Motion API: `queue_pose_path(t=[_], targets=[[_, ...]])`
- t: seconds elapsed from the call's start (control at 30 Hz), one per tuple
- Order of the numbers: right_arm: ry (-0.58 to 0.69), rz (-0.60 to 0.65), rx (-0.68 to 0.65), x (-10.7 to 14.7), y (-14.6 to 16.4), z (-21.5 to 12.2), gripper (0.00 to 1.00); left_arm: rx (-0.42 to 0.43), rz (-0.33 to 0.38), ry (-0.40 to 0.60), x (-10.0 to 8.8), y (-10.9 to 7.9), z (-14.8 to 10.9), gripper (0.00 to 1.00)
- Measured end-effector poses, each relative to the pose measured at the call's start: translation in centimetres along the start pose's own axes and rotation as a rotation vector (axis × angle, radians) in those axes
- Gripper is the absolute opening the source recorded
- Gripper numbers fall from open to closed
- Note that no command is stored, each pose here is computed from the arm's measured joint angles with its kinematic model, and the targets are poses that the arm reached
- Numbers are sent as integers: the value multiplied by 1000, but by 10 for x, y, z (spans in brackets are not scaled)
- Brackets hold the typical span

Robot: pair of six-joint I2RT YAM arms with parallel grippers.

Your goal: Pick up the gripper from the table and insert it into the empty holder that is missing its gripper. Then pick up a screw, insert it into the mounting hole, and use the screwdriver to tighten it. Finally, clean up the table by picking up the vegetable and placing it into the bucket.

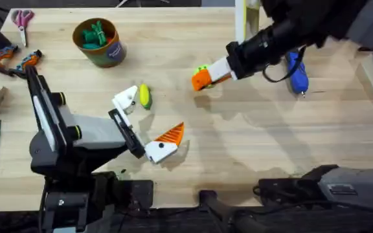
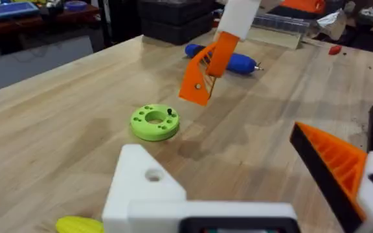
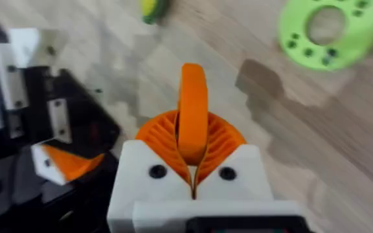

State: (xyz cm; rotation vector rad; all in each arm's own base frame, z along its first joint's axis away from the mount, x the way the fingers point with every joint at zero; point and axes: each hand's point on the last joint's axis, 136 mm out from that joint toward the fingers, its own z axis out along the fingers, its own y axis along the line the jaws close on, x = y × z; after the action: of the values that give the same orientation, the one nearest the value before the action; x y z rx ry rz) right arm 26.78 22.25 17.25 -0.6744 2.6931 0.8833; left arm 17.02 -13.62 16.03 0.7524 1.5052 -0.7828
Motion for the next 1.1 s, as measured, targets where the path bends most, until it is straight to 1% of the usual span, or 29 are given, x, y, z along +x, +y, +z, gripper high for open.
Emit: queue_pose_path(t=[0.27,0.4,0.5,0.63,0.77,0.87,1.1], targets=[[19,44,-404,-10,26,35,11,0,0,0,0,0,0,985],[54,62,-574,-9,43,41,10,4,-1,0,0,-1,0,985],[71,65,-675,-8,56,40,10,17,-3,1,0,-3,0,986],[83,59,-751,-6,68,35,10,27,-4,1,0,-5,0,986],[78,17,-842,-5,83,26,10,31,-5,1,1,-5,0,985],[73,-12,-884,-3,87,24,10,34,-5,1,1,-6,0,986],[131,-1,-908,9,84,51,10,34,-5,1,1,-6,0,985]])
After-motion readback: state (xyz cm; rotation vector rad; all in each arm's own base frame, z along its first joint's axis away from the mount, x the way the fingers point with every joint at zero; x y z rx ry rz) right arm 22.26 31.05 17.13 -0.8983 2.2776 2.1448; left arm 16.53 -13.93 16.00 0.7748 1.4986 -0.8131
